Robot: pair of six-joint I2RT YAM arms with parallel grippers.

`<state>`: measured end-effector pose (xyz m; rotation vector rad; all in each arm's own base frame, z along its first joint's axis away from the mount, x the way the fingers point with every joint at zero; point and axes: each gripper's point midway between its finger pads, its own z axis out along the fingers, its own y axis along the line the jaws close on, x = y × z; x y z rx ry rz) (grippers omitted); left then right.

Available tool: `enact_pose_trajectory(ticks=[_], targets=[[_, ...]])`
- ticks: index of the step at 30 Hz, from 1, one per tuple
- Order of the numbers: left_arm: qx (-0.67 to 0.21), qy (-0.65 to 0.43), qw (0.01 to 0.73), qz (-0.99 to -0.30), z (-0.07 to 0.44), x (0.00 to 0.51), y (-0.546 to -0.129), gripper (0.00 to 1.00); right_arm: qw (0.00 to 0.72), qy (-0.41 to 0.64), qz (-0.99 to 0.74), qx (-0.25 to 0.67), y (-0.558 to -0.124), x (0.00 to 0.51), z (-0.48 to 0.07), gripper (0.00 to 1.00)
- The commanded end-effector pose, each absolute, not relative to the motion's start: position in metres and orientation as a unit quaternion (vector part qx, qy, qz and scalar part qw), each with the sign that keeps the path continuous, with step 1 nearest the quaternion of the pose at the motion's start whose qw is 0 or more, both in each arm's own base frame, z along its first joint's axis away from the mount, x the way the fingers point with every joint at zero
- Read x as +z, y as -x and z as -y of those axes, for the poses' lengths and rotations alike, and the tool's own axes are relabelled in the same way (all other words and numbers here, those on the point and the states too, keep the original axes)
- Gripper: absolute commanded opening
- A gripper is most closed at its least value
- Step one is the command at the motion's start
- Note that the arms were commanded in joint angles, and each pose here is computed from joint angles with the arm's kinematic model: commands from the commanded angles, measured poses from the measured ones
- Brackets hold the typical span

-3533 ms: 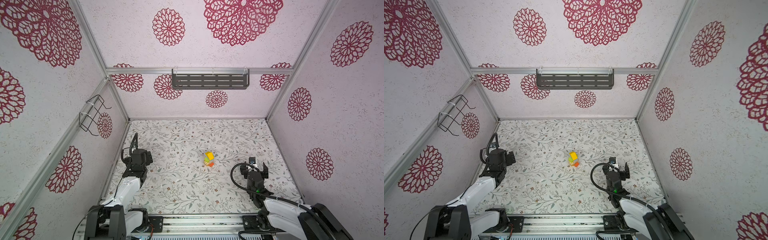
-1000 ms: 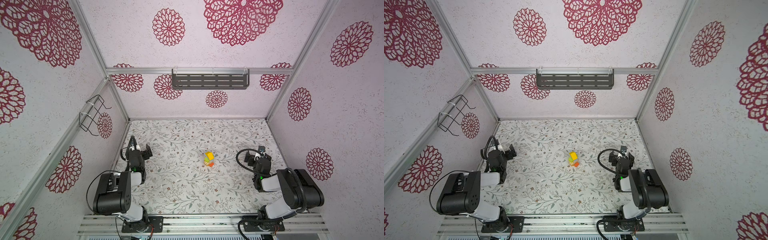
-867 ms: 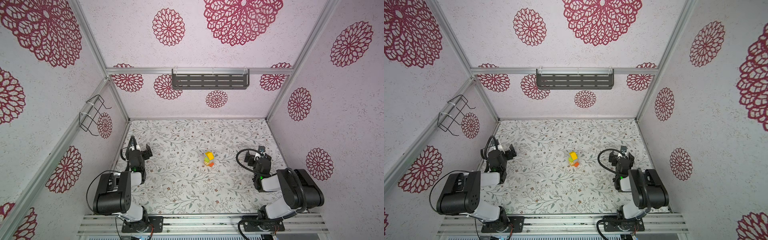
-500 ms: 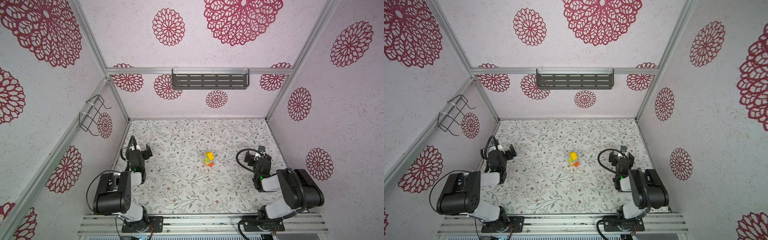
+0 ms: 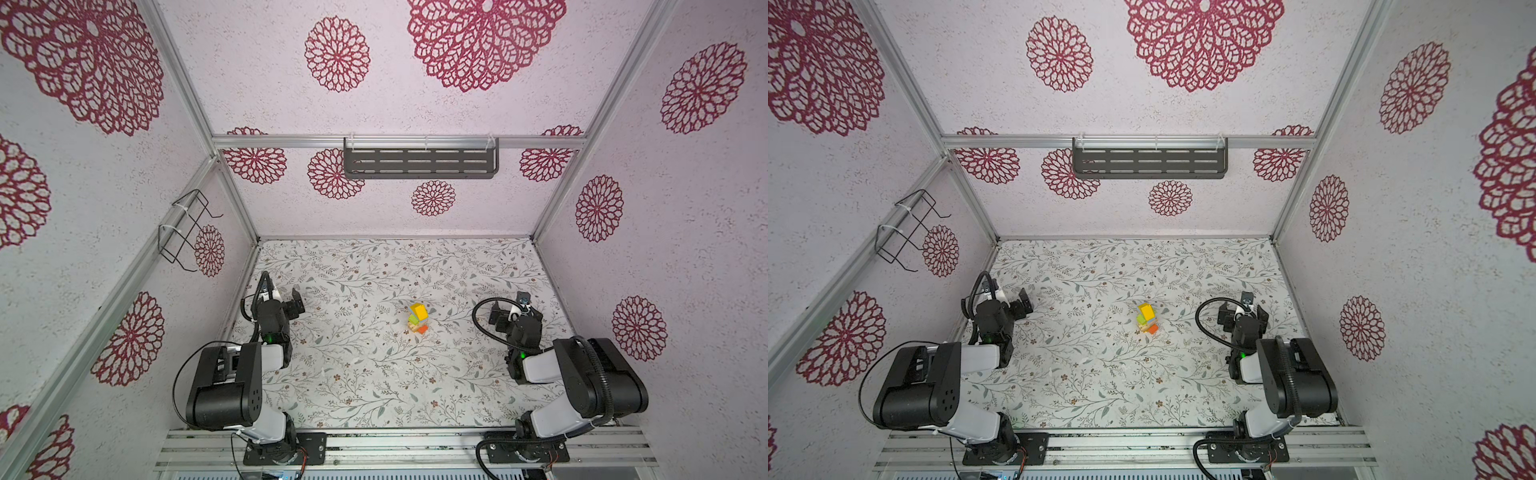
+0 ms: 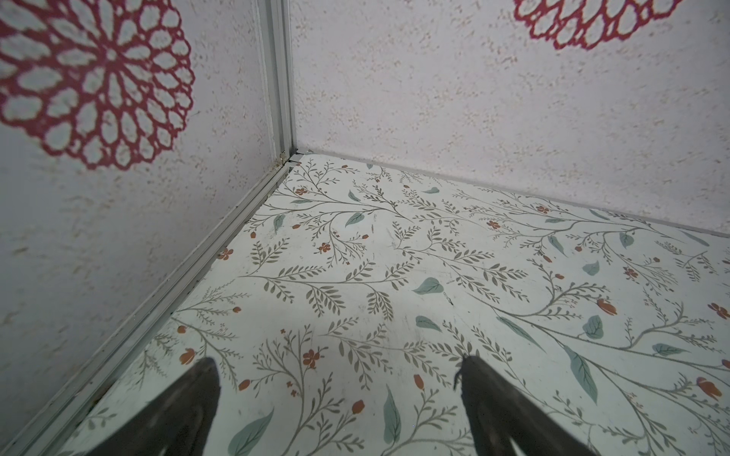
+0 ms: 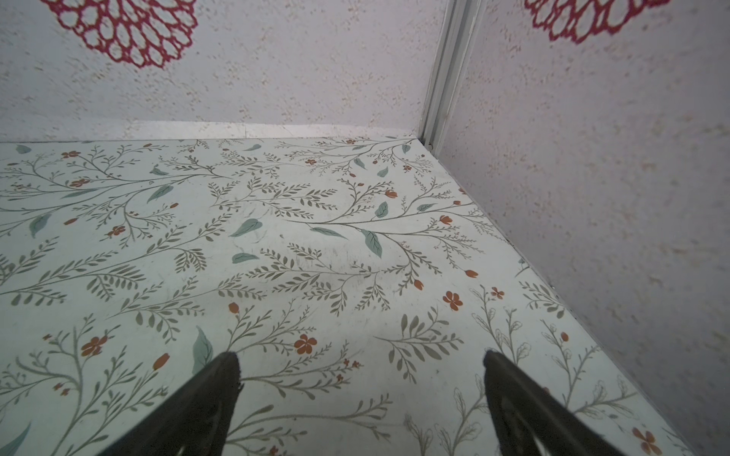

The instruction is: Build the wood block tower

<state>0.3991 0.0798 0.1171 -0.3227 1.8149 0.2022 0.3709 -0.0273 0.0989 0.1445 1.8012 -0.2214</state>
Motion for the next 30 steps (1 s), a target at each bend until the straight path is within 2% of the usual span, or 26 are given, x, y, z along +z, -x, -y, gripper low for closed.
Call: enact_pose_trajectory(ticks=[1,30], targets=[[0.093,0.127,0.605,-0.781,-0.0795,0.1198,-0.4025,0.97,0.636,-0.070,-0.763,-0.087,-0.3744,0.1150,0.0260,0.99],[0.092,0.125,0.605,-0.781,-0.0790,0.1200,-0.4028,0.97,0.635,-0.065,-0.765,-0.083,-0.3750,0.1141,0.0235,0.99]])
